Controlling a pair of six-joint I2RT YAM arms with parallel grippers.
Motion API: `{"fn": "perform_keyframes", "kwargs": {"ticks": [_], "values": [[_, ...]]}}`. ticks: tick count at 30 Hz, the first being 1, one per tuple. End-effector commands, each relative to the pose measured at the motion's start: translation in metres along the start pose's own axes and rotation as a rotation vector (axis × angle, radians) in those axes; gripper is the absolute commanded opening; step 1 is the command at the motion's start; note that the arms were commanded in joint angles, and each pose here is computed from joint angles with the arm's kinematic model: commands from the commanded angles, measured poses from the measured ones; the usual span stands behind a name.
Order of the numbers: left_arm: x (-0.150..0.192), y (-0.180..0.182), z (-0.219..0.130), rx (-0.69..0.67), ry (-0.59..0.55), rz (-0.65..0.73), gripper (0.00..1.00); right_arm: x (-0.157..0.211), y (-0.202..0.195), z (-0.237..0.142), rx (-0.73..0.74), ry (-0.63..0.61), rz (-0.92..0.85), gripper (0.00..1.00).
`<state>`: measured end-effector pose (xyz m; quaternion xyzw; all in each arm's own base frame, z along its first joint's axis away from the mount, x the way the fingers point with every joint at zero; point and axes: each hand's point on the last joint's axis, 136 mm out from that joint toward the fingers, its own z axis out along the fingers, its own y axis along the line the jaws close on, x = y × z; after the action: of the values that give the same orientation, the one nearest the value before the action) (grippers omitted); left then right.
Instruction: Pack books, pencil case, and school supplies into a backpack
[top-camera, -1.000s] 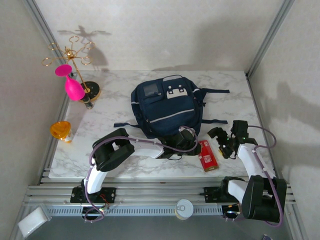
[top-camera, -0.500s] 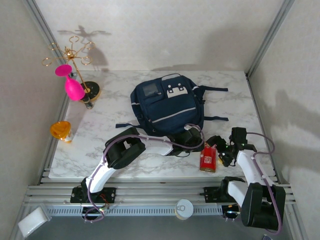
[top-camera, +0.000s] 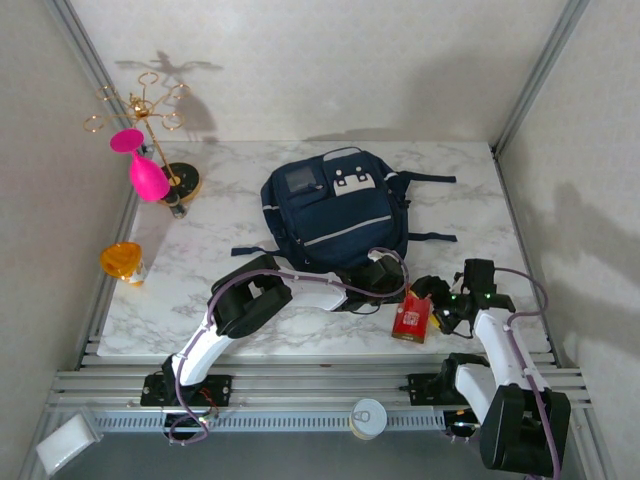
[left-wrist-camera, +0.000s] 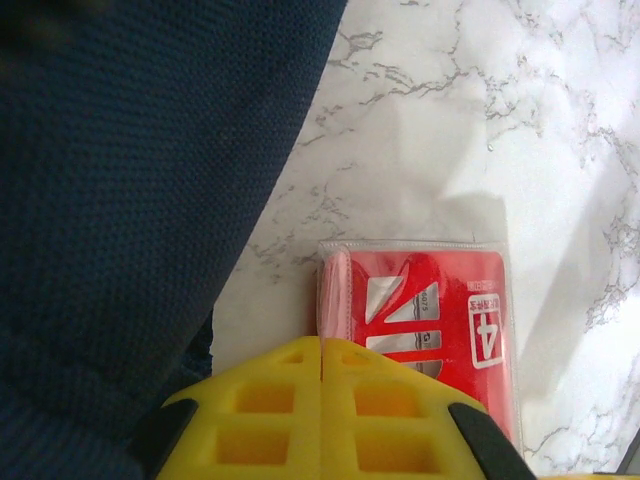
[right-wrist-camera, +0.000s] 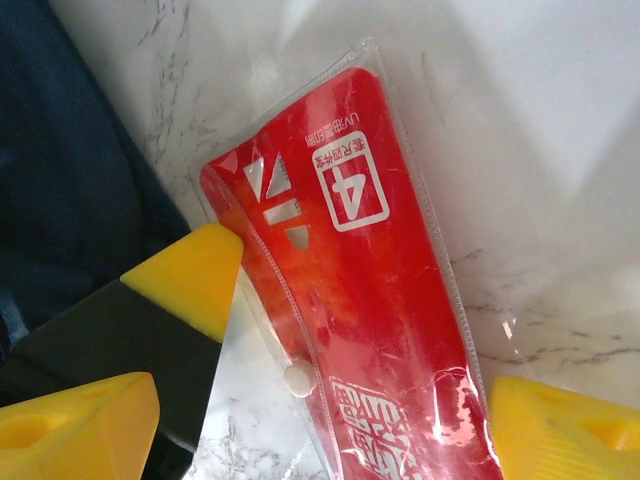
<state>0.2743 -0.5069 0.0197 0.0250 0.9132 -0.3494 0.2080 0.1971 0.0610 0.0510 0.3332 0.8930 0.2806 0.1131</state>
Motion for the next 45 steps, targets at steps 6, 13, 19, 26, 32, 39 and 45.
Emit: {"fn": "perform_keyframes", "kwargs": {"ticks": [6,13,19,26,32,39,45], "values": [[0.02,0.086,0.018,-0.239,0.021,-0.041,0.0,0.007,0.023,-0.014,-0.089,0.027,-0.1,0.73],[0.019,0.089,0.017,-0.245,0.018,-0.048,0.0,0.008,0.024,-0.015,-0.093,0.033,-0.125,0.55],[0.019,0.09,0.017,-0.241,0.019,-0.055,0.0,0.01,0.033,-0.019,-0.139,0.034,-0.147,0.4],[0.018,0.085,0.017,-0.218,0.023,-0.061,0.0,0.013,0.024,-0.01,-0.122,0.044,-0.142,0.27],[0.015,0.074,0.015,-0.191,0.021,-0.055,0.03,0.01,0.021,-0.009,-0.111,0.032,-0.147,0.14],[0.007,0.058,0.011,-0.157,0.017,-0.046,0.09,0.007,0.025,-0.012,-0.117,0.013,-0.153,0.03],[-0.003,0.036,-0.001,-0.112,-0.002,-0.041,0.16,0.003,0.031,-0.017,-0.13,-0.013,-0.16,0.0]]}}
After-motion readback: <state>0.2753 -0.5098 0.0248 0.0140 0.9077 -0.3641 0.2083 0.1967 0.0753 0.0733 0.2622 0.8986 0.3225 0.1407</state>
